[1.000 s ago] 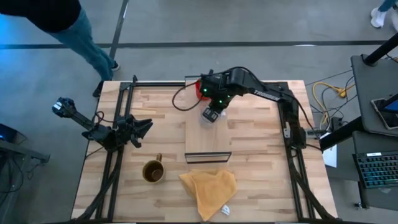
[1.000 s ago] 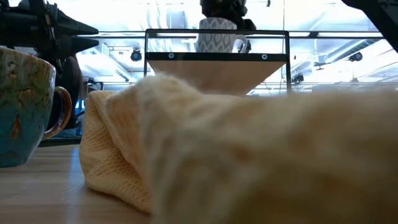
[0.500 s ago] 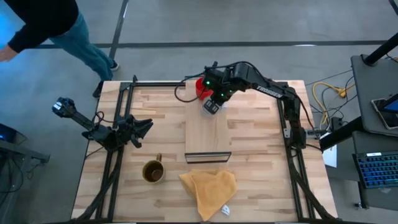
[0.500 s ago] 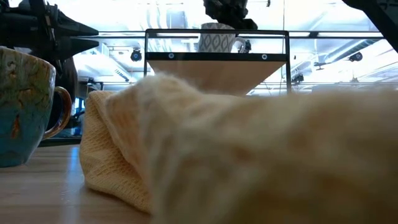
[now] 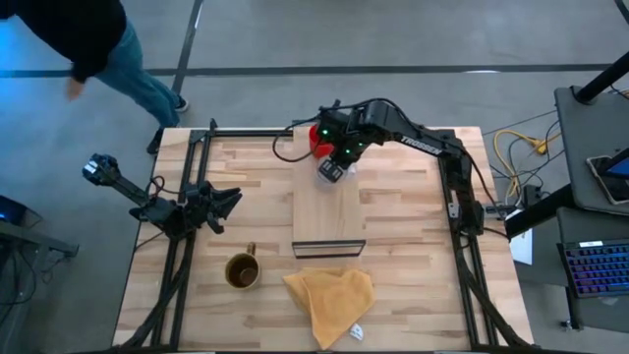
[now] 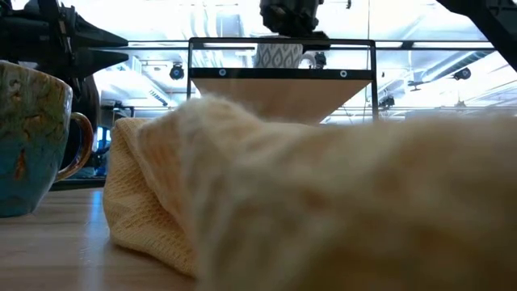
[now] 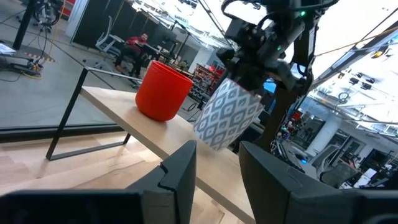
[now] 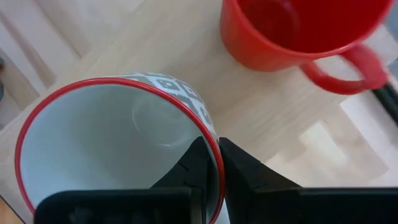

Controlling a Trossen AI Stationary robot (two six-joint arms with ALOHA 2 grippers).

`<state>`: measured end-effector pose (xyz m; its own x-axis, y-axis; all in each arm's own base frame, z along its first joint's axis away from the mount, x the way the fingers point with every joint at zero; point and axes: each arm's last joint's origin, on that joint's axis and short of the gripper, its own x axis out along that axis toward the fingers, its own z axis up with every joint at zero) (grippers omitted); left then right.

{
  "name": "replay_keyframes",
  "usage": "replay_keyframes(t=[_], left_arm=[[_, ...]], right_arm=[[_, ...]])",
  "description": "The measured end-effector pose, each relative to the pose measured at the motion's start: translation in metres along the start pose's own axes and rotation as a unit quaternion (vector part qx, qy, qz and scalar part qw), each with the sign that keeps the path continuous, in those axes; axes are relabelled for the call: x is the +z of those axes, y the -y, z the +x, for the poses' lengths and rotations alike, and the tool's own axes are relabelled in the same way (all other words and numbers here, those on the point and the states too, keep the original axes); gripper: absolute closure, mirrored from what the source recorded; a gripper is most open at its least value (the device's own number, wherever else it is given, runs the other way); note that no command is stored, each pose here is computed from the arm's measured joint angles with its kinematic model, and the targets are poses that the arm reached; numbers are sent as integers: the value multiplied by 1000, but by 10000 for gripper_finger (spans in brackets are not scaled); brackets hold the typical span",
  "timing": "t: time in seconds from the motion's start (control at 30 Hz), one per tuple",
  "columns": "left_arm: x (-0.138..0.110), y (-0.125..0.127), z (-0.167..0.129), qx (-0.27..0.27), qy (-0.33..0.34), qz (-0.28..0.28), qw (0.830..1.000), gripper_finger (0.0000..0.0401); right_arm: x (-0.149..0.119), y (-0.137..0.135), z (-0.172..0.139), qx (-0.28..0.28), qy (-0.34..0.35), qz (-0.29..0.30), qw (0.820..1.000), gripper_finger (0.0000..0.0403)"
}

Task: Stack small to large cups/mugs on shelf
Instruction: Put the white gray mug on the shelf

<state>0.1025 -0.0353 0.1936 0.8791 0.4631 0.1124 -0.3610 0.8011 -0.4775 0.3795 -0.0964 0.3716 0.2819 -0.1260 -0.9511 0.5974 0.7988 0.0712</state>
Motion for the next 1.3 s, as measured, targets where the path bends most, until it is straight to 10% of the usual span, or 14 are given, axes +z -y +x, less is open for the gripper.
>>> replay_keyframes(t=[0.63,1.3], left_arm=[[0,0,0,0,-1,1,1000,292],[-1,0,0,1,-1,2,1000,292]], right_arm=[[5,-2,8,0,2,-4,1000,378],[4,-2,-13,20,51,-11,998,289]])
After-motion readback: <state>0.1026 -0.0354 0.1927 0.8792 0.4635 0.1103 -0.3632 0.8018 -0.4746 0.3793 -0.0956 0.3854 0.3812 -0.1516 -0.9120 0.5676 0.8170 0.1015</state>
